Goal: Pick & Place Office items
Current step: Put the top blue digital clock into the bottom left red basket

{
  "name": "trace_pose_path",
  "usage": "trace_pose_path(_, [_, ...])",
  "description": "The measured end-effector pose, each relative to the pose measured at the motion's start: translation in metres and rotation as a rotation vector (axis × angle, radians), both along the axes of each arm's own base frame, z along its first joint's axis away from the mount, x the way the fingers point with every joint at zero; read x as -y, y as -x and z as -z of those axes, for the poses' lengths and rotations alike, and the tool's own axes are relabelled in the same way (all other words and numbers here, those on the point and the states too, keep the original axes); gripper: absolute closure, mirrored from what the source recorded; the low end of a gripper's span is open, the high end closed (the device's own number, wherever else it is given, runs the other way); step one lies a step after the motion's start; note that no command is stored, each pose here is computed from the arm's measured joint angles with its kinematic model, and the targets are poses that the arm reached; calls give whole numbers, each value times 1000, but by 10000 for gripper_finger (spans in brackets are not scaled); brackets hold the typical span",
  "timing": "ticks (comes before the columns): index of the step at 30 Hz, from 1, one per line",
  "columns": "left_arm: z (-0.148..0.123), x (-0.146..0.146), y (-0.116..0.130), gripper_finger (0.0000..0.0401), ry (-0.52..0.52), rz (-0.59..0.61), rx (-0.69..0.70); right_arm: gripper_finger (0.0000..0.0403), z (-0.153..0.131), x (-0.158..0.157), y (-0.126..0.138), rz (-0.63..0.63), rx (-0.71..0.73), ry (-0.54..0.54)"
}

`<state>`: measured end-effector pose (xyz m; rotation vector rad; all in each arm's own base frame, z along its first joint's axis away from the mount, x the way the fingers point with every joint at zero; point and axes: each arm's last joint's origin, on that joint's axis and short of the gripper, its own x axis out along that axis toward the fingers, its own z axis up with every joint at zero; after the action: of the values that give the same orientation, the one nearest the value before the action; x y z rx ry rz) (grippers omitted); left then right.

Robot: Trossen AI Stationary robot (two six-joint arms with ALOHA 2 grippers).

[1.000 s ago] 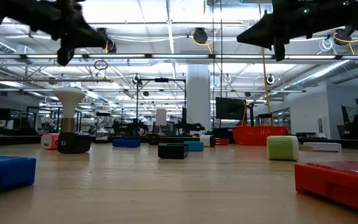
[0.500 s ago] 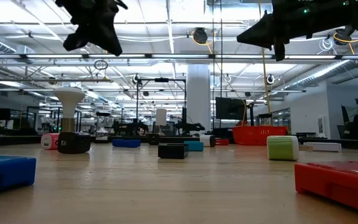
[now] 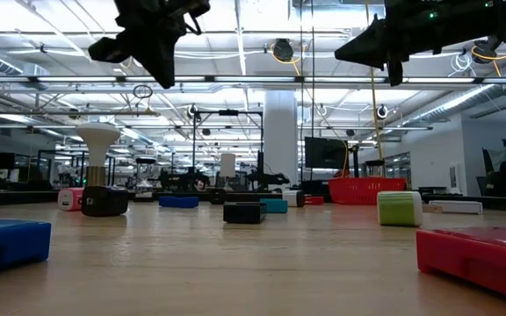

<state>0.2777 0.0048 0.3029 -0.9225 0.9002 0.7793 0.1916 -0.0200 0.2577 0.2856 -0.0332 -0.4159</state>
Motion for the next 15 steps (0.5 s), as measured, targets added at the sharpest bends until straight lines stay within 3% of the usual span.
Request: trace_pose_path(15, [2,-21,5,369,56,-88,-55,399,0,0,0,0,1,0])
